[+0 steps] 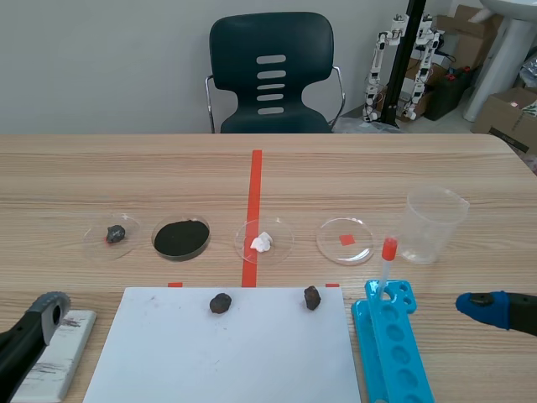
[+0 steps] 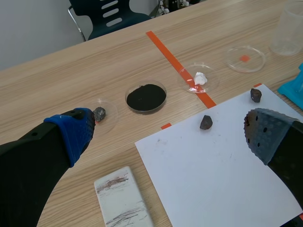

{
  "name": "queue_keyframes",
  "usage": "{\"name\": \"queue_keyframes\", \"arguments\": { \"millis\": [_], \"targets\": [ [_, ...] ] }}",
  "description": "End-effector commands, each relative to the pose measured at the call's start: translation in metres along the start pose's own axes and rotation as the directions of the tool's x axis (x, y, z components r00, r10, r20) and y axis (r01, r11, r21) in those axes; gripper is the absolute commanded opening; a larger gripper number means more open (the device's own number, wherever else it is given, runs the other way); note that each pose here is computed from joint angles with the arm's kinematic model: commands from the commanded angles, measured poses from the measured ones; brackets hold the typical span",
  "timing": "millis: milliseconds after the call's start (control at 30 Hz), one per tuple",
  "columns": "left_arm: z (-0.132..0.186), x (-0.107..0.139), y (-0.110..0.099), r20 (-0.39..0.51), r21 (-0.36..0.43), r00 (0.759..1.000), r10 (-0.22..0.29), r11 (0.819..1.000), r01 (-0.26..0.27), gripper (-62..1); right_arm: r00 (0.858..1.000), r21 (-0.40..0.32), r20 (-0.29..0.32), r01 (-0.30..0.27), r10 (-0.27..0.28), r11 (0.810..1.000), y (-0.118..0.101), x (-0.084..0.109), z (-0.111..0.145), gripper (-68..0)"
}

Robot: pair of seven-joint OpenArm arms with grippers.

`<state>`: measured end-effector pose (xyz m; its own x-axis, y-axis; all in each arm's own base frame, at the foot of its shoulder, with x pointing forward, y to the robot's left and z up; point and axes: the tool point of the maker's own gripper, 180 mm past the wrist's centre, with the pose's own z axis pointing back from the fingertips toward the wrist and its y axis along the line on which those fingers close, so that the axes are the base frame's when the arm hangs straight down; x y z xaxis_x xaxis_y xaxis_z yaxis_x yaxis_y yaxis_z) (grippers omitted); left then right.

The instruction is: Pick up the middle mineral with the left hand

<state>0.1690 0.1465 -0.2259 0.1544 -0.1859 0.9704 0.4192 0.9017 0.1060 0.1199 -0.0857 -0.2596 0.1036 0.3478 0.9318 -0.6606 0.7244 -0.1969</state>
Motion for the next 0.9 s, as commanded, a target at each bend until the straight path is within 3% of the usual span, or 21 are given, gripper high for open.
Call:
{"name": "queue_keyframes", "arguments": {
  "millis": [0,867],
  "targets": [
    [0.0002,0.0044,0.0014,0.021,0.008,1.000,0.006,1.000,-0.006,1.4,1.000,-0.009,0.021,-0.004,0.004,1.000,-0.0036,0.0055,0.0005,-8.4],
    [0.0000,-0.0053,0.0009,-0.034,0.005,0.999,-0.004,1.000,0.004,1.4,1.000,-0.009,0.021,-0.004,0.004,1.000,-0.0036,0.0055,0.0005,-8.4]
  ]
}}
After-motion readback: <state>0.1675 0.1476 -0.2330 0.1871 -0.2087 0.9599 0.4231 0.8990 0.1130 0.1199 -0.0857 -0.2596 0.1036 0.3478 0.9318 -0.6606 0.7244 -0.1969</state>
